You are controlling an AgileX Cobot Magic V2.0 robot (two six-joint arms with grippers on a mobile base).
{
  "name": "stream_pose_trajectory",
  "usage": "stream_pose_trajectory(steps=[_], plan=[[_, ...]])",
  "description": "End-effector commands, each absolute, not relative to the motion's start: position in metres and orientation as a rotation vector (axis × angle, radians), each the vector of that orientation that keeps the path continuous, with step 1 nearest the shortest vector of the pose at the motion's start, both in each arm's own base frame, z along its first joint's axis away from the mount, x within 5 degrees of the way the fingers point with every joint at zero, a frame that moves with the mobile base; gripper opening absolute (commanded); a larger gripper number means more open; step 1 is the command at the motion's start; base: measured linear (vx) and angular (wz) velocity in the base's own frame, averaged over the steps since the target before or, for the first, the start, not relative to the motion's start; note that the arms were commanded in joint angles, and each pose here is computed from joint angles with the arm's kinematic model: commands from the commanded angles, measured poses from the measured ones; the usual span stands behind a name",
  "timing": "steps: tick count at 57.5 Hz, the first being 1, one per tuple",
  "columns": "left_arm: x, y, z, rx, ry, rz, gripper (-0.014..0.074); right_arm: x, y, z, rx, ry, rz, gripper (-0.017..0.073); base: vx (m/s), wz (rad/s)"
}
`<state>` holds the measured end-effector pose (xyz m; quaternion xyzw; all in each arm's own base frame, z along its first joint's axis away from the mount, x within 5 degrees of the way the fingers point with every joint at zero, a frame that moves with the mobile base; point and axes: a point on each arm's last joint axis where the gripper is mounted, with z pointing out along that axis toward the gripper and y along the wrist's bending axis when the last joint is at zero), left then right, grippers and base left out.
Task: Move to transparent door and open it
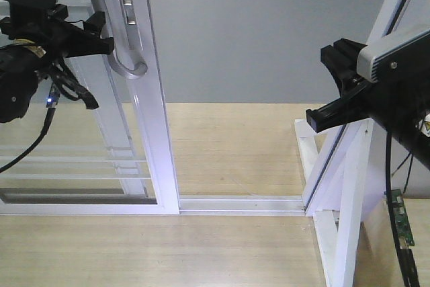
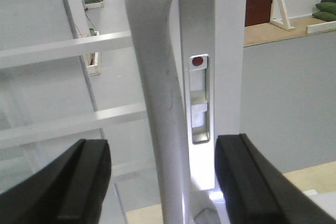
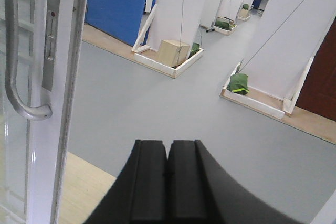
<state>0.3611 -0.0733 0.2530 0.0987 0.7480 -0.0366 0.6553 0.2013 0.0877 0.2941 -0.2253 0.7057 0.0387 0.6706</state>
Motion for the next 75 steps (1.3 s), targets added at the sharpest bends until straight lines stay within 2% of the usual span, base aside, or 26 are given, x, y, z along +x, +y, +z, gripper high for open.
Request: stream_pose_trajectory(steps=[1,15,28,35,48,53,75], plan=[[0.373,-0.073,0.286,0.187,1.539,-0.086,0.0545,0.201,0.086,0.315,-0.469,1.471,0.069,-0.0008,0.00,0.00],[0.403,-0.051,0.294,0.077,1.530,-0.057,0.0545,0.201,0.086,0.314,-0.474,1.479,0.071,-0.0008,0.00,0.00],[0.415,-0.050,0.287,0.079,1.581,-0.055,0.0496,0.201,0.086,0.313,-0.475,1.482,0.071,-0.0008,0.00,0.00],[0.416,-0.050,0.283,0.078,1.598,-0.055,0.0398,0.201,0.086,0.313,-0.476,1.483,0.071,-0.0008,0.00,0.00],[0.417,-0.042,0.283,0.057,1.601,-0.043,0.0072,0.201,0.086,0.313,-0.478,1.488,0.072,-0.0008,0.00,0.00],[0.417,-0.039,0.283,0.026,1.603,-0.048,-0.0009,0.201,0.087,0.312,-0.484,1.499,0.074,-0.0008,0.00,0.00],[0.417,-0.031,0.283,-0.044,1.608,-0.045,-0.0007,0.201,0.087,0.311,-0.490,1.511,0.075,-0.0008,0.00,0.00]])
